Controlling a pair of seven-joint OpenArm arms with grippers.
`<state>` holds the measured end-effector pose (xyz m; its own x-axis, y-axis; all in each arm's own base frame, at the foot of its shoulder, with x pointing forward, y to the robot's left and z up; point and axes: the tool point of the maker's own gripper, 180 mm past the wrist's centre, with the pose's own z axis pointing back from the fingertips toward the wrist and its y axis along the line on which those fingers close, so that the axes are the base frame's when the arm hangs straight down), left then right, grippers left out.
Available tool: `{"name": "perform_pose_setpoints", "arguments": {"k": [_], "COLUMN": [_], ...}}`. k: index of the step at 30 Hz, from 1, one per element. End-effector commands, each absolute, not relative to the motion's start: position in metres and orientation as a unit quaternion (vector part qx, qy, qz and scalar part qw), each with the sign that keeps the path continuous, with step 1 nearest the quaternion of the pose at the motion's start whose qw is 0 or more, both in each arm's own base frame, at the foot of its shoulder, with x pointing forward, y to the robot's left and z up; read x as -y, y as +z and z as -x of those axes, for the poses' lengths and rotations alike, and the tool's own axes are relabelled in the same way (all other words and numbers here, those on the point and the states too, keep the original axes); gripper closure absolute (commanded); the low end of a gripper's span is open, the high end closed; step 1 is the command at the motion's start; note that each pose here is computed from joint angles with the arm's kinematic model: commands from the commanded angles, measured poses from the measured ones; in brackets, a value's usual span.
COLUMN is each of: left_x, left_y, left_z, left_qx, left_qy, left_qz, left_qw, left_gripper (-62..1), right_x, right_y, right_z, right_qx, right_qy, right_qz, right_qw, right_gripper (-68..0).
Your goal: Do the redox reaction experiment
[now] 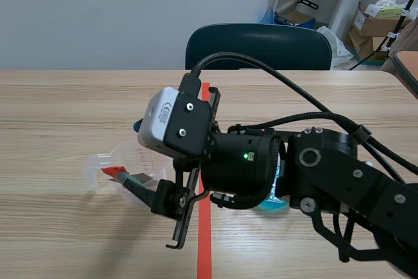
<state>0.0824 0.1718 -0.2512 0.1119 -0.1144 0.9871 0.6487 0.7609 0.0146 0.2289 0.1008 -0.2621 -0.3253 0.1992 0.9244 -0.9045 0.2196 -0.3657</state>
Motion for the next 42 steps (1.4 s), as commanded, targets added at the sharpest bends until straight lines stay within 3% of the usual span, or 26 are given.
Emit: {"name": "perform_pose_setpoints", "arguments": {"k": [1, 4, 11, 14, 29, 42], "left_x": [-0.17, -0.169, -0.169, -0.169, -0.169, -0.169], "left_y": [-0.242, -0.24, -0.24, -0.24, -0.232, -0.233], "left_z": [-0.085, -0.085, -0.085, -0.085, -0.086, -0.087], "left_qx": [0.625, 0.629, 0.629, 0.629, 0.644, 0.645], "left_qy": [-0.262, -0.261, -0.261, -0.261, -0.256, -0.256], "left_qz": [0.225, 0.227, 0.227, 0.227, 0.231, 0.23], "left_qw": [0.7, 0.696, 0.696, 0.696, 0.683, 0.682], "left_gripper": [-62.3, -62.3, -62.3, -62.3, -62.3, -62.3], "right_x": [-0.106, -0.106, -0.106, -0.106, -0.107, -0.114], "right_y": [-0.248, -0.247, -0.245, -0.245, -0.242, -0.209], "right_z": [-0.231, -0.231, -0.23, -0.23, -0.23, -0.23], "right_qx": [0.615, 0.616, 0.619, 0.619, 0.622, 0.614], "right_qy": [0.544, 0.543, 0.541, 0.541, 0.54, 0.54], "right_qz": [-0.3, -0.301, -0.305, -0.305, -0.306, -0.303], "right_qw": [0.486, 0.485, 0.48, 0.481, 0.478, 0.489], "right_gripper": [-32.9, -26.7, -4.7, -0.5, -0.6, -0.6]}}
